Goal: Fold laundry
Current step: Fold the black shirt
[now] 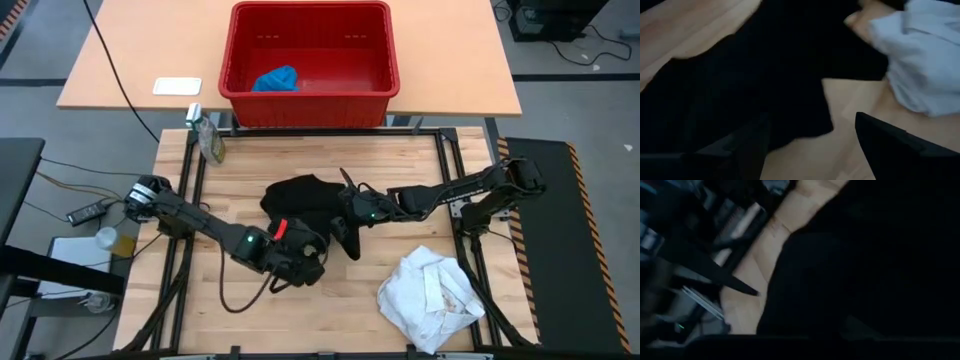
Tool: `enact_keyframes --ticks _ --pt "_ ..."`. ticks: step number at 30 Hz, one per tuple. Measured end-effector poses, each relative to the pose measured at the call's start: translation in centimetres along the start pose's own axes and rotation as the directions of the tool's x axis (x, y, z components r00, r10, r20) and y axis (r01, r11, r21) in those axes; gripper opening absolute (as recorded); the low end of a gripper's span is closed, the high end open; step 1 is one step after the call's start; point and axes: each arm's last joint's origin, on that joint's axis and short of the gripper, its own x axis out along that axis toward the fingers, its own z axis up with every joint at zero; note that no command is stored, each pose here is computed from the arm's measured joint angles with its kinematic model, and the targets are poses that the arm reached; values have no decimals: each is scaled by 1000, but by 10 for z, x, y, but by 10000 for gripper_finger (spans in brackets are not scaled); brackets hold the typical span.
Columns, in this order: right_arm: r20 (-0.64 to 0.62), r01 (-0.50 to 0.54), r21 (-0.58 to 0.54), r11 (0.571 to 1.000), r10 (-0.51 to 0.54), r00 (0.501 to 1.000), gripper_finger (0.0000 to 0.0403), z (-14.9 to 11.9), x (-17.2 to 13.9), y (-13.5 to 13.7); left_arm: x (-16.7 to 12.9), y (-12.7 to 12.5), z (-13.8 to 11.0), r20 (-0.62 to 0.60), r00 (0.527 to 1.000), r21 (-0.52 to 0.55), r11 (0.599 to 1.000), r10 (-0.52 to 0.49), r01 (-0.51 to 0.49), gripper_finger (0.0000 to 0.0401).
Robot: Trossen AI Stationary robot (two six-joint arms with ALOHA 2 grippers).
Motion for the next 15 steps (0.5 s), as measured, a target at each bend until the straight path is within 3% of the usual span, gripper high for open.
enact_keyframes --ticks 3,6,10,15 --pt "31 -31 49 998 29 999 15 5 0 1 1 -8 -19 43 997 -16 998 69 -68 291" --pt "52 -44 166 985 36 998 15 10 1 0 3 -18 -46 107 985 33 990 136 -141 291" --pt "60 -53 338 940 35 998 15 14 1 -2 4 -24 -69 210 956 131 964 203 -233 291" --pt "78 -125 486 865 100 992 15 18 1 2 5 -19 -79 295 915 246 904 276 -351 291"
